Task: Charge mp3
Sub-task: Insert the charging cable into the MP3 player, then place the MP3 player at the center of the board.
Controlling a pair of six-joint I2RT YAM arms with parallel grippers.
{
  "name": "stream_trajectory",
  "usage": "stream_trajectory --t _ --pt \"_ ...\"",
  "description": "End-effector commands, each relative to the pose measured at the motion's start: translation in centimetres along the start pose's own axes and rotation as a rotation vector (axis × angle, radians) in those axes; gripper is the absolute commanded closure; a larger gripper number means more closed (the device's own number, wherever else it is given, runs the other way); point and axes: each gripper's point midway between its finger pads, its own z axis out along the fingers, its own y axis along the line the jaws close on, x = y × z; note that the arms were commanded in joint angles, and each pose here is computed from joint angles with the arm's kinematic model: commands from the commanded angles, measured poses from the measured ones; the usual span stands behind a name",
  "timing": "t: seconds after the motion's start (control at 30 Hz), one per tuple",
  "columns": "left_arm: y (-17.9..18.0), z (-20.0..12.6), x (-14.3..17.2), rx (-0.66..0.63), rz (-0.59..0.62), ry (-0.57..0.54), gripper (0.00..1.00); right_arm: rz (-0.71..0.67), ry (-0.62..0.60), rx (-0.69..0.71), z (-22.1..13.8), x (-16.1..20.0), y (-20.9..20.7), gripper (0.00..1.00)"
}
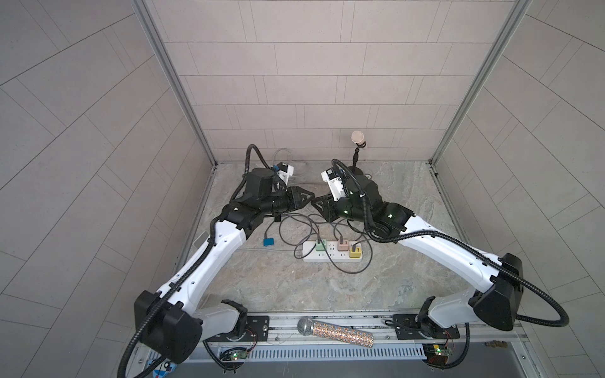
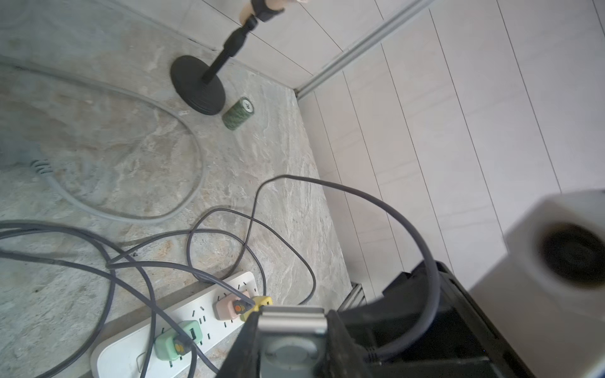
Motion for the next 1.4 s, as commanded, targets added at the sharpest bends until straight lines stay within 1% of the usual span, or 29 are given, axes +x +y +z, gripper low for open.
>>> stream_trajectory --t 0.0,0.1,0.17,0.3,0.4,0.5,0.57,0.63,0.73,0.8,0.9,0.97,1.07,1.23,1.37 --pt "-2.4 -0.3 1.9 0.108 0.065 0.057 1.0 0.053 0.0 0.047 -2.2 -0.6 -0.1 0.51" --pt "-0.1 0.3 2.7 0.045 0.032 0.071 1.0 0.129 -0.03 0.044 -4.3 -1.5 0.4 0.39" --pt "0.8 0.6 2.6 0.017 0.016 0.067 1.0 0.189 -0.028 0.035 -5.2 -1.2 0.5 0.35" --pt "2.6 1.0 1.7 -0.04 -0.031 0.047 1.0 0.322 -0.002 -0.017 -6.1 0.8 0.9 0.31" --pt "4.2 1.1 1.2 -0.097 -0.06 0.041 1.0 0.417 -0.022 -0.047 -7.2 1.9 1.0 0.29" --pt "6.3 0.9 0.5 -0.169 -0.102 0.027 1.0 0.466 -0.048 -0.079 -8.4 2.4 1.3 0.27" --pt "8.1 0.8 0.2 -0.234 -0.118 0.043 1.0 0.471 -0.05 -0.078 -9.2 2.7 1.3 0.27" --pt "10.4 0.7 0.0 -0.349 -0.116 0.087 1.0 0.458 -0.048 -0.021 -10.2 3.1 0.4 0.26" --pt "14.3 1.0 -0.2 -0.541 -0.093 0.182 0.99 0.388 -0.069 0.123 -12.2 3.6 -2.1 0.26" --pt "17.4 1.3 -0.6 -0.671 -0.095 0.249 0.99 0.368 -0.085 0.218 -13.9 3.9 -4.0 0.23" --pt "21.2 2.4 -0.4 -0.795 -0.098 0.389 1.0 0.376 -0.089 0.285 -15.6 4.3 -5.8 0.22" --pt "23.2 3.3 -0.3 -0.839 -0.095 0.433 1.0 0.382 -0.091 0.303 -16.1 4.6 -6.4 0.22" --pt "25.1 4.3 -0.7 -0.883 -0.085 0.453 0.98 0.39 -0.099 0.32 -16.7 4.8 -7.0 0.22" --pt "27.4 6.2 -0.2 -0.892 -0.102 0.502 0.9 0.385 -0.087 0.328 -16.6 5.3 -7.4 0.22" --pt "29.1 6.7 0.6 -0.918 -0.113 0.527 0.72 0.379 -0.081 0.344 -16.8 5.5 -7.8 0.22"
